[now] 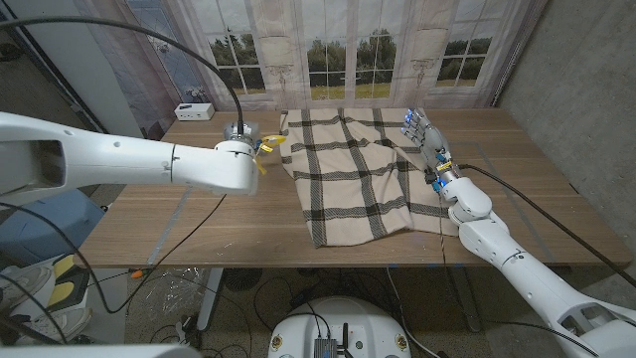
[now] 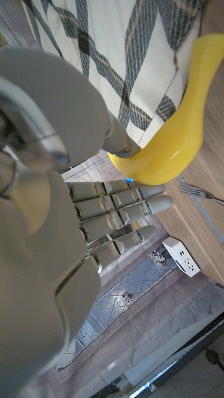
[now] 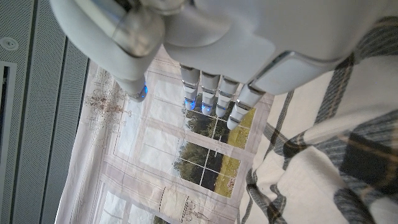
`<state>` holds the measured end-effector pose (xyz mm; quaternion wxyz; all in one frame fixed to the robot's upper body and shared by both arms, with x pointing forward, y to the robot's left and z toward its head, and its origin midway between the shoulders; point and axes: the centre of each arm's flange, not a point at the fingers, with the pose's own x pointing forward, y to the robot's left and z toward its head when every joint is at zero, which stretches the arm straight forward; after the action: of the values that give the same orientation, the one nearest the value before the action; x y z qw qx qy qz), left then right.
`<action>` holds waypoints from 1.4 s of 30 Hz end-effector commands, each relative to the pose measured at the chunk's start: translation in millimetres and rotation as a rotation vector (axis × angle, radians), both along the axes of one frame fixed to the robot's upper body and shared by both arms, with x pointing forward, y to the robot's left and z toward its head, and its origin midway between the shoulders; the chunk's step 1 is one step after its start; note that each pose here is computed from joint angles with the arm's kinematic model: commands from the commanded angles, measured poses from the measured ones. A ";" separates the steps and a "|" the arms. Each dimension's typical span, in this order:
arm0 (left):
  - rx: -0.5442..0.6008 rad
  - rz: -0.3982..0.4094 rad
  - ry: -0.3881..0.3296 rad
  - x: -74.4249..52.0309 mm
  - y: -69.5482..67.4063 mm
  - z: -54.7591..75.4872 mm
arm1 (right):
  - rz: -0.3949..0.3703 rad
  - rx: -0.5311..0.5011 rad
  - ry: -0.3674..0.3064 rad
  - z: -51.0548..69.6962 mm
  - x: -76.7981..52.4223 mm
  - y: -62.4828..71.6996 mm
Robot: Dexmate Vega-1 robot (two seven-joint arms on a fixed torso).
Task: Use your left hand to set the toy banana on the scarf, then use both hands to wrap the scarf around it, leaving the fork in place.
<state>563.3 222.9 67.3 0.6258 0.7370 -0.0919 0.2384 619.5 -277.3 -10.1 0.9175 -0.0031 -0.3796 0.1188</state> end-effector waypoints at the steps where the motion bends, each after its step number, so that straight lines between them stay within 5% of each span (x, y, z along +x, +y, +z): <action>1: 0.106 -0.085 -0.048 17.1 -21.8 25.5 | -0.028 -0.035 0.007 0.9 -18.6 2.5; 31: 0.284 -0.292 -0.089 47.5 -75.9 57.1 | -0.065 -0.063 -0.036 2.6 -41.7 5.4; 42: 0.362 -0.394 -0.110 67.8 -97.7 64.2 | -0.070 -0.089 -0.049 5.1 -46.9 10.3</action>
<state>614.8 149.4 131.1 0.5578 0.7695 -0.2571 0.1749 579.4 -272.1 -7.7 0.9138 -0.0474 -0.3907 0.1004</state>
